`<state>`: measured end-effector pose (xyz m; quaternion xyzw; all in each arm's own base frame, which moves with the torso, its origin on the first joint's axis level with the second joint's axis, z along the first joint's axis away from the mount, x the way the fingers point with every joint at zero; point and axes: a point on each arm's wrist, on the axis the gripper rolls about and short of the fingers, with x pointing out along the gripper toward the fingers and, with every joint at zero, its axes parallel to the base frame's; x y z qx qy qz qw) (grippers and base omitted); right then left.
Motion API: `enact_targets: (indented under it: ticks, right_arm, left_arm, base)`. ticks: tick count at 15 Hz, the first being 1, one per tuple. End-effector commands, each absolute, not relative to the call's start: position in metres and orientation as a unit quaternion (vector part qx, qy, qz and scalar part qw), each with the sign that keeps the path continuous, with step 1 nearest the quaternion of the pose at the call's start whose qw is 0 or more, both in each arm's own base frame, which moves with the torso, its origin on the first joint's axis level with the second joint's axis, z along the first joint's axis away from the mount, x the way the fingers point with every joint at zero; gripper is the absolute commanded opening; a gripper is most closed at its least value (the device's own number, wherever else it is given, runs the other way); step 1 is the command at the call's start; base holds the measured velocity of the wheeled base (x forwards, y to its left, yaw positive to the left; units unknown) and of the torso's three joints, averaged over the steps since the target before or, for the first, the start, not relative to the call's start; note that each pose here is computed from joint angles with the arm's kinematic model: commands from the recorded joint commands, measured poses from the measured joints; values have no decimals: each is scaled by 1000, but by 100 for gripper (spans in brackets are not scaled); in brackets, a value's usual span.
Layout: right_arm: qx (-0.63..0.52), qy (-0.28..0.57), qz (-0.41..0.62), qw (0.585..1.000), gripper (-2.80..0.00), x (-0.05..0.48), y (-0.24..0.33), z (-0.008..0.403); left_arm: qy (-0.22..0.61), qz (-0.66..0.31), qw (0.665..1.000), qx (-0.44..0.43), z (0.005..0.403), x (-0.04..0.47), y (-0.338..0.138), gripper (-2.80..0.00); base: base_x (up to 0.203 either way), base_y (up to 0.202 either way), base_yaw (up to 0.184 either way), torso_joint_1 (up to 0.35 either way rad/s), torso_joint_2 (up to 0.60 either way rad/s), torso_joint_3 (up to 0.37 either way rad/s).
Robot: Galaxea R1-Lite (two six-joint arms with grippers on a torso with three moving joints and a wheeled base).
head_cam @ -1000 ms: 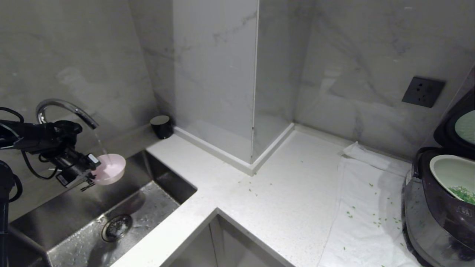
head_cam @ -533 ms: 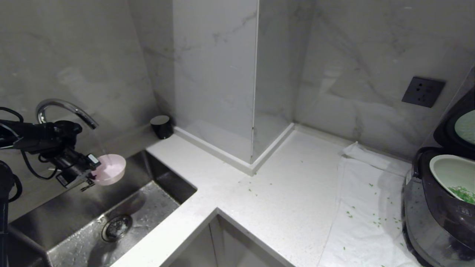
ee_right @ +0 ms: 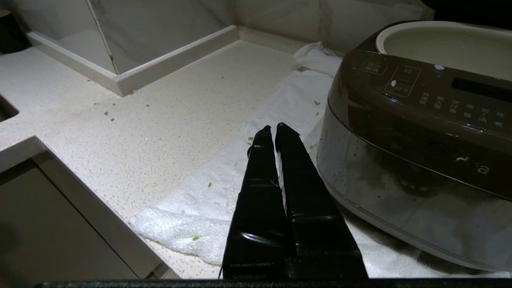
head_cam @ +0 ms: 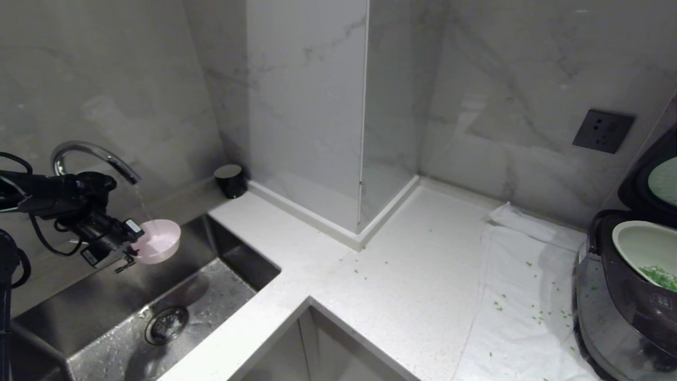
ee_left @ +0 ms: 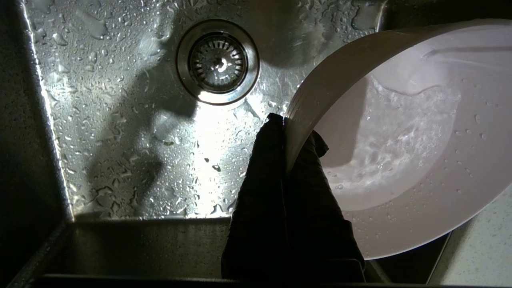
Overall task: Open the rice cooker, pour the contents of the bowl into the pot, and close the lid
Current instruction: Fill a bowl with water from the tap
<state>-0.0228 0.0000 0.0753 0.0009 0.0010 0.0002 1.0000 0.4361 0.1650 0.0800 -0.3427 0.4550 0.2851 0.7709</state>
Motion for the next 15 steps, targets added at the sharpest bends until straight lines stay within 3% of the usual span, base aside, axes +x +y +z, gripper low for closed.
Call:
enact_targets:
  ticks: [1,15]
  right_arm:
    - [1,2,1,1000,-280,-23,0,75]
    - [1,2,0,1000,-280,-23,0,75]
  left_arm:
    - [456,286,769,-344,80,436,165,-280]
    - [457,288,767,-346,79,435,166,-280]
  base:
    - [0,0,0,0,0,0]
    - [0,0,0,0,0,0]
